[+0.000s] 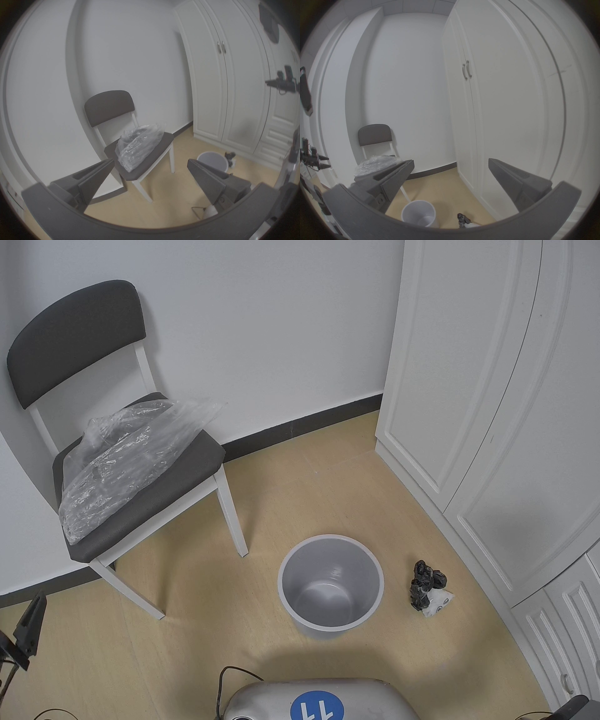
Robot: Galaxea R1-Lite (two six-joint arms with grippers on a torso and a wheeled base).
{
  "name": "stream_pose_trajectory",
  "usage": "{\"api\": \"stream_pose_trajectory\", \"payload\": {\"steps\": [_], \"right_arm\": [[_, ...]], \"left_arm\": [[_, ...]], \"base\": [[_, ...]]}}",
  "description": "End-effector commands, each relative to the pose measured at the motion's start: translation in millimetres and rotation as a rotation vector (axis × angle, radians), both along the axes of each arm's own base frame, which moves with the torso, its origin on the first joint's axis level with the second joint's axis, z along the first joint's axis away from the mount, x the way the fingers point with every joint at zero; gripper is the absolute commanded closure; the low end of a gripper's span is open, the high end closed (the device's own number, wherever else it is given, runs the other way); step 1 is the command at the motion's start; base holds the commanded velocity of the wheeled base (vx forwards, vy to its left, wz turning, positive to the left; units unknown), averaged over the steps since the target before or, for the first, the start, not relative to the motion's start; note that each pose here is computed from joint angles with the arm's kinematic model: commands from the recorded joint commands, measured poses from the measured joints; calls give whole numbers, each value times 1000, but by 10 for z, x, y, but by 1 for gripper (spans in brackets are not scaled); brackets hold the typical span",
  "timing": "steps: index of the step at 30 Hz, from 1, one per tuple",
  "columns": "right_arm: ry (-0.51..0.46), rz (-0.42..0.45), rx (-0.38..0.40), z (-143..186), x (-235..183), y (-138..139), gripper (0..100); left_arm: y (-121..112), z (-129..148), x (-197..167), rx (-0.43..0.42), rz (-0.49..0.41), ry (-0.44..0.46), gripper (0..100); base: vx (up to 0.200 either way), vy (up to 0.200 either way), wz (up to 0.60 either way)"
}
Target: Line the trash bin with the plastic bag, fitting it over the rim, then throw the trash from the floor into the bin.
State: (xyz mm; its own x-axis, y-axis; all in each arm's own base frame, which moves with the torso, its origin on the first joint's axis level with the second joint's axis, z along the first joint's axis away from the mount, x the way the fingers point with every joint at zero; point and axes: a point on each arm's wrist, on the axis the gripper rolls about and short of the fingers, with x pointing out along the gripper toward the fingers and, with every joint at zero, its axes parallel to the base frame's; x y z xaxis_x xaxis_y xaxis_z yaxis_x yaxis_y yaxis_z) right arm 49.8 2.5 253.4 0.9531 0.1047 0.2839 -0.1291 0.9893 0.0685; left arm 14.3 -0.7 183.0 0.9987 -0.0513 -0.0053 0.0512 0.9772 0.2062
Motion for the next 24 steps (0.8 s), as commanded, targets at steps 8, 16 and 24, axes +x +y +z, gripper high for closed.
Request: {"api": "stream_pose_trajectory", "payload": {"steps": [8,16,24], "right_arm": [[198,77,137,-130,635,113,0],[198,105,130,-142,609,142,0],[160,140,129,-81,575,172,0]], "left_arm": [[-21,279,813,265,49,225,0],[-40,252,1337,357,59,276,0],[-49,75,1756,388,71,331,0]], "base": [[0,0,0],[0,0,0],[0,0,0]]}}
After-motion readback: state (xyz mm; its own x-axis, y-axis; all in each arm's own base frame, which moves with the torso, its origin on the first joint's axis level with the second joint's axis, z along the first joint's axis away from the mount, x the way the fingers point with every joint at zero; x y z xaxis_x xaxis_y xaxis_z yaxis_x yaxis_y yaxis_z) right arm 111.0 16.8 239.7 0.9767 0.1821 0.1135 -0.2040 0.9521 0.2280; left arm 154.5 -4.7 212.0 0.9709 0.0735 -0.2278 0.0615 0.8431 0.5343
